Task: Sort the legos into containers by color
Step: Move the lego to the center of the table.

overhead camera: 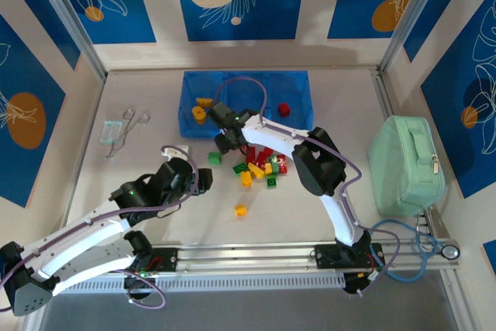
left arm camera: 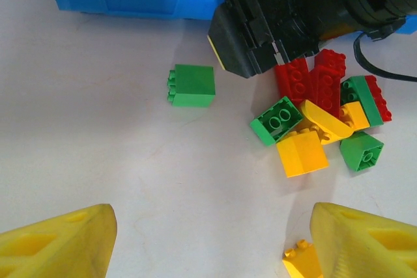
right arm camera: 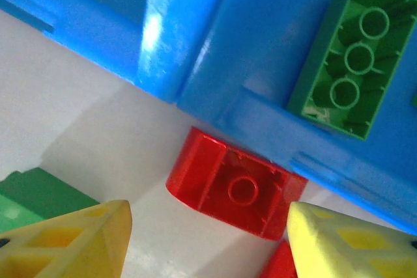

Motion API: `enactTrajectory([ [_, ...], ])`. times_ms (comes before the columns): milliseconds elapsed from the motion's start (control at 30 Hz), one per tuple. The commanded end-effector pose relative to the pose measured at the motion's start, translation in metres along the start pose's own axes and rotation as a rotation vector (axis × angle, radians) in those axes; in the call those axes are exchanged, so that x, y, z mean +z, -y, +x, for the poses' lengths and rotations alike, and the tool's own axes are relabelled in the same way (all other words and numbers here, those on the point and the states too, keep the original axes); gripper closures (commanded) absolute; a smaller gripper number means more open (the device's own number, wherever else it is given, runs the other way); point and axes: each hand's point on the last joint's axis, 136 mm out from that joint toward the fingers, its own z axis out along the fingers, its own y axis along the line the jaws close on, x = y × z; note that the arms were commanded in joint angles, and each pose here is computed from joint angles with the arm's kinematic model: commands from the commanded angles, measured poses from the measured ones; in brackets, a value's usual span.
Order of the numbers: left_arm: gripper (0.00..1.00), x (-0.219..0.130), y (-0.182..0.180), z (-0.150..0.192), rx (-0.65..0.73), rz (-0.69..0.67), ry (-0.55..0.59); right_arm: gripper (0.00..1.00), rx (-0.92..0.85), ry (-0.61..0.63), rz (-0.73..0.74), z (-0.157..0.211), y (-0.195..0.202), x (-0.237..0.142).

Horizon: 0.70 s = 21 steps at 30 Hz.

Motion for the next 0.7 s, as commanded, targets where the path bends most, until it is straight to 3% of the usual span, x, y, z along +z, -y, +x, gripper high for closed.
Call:
enactTrajectory([
  [0, 0.22, -0.004, 0.002, -0.006, 0.006, 0.000, 0.020, 0.35, -0.036, -0.017, -0.023, 0.002, -0.009, 0.010],
  [333, 0.22, -0.001, 0.001, -0.003, 0.011, -0.004, 0.011, 0.36, -0.085, -0.042, -0.093, 0.024, -0.036, 0.019],
  [667, 0.22, -0.002, -0.001, -0.002, 0.003, -0.003, 0.016, 0.40, -0.072, -0.074, -0.186, 0.054, -0.055, 0.001],
])
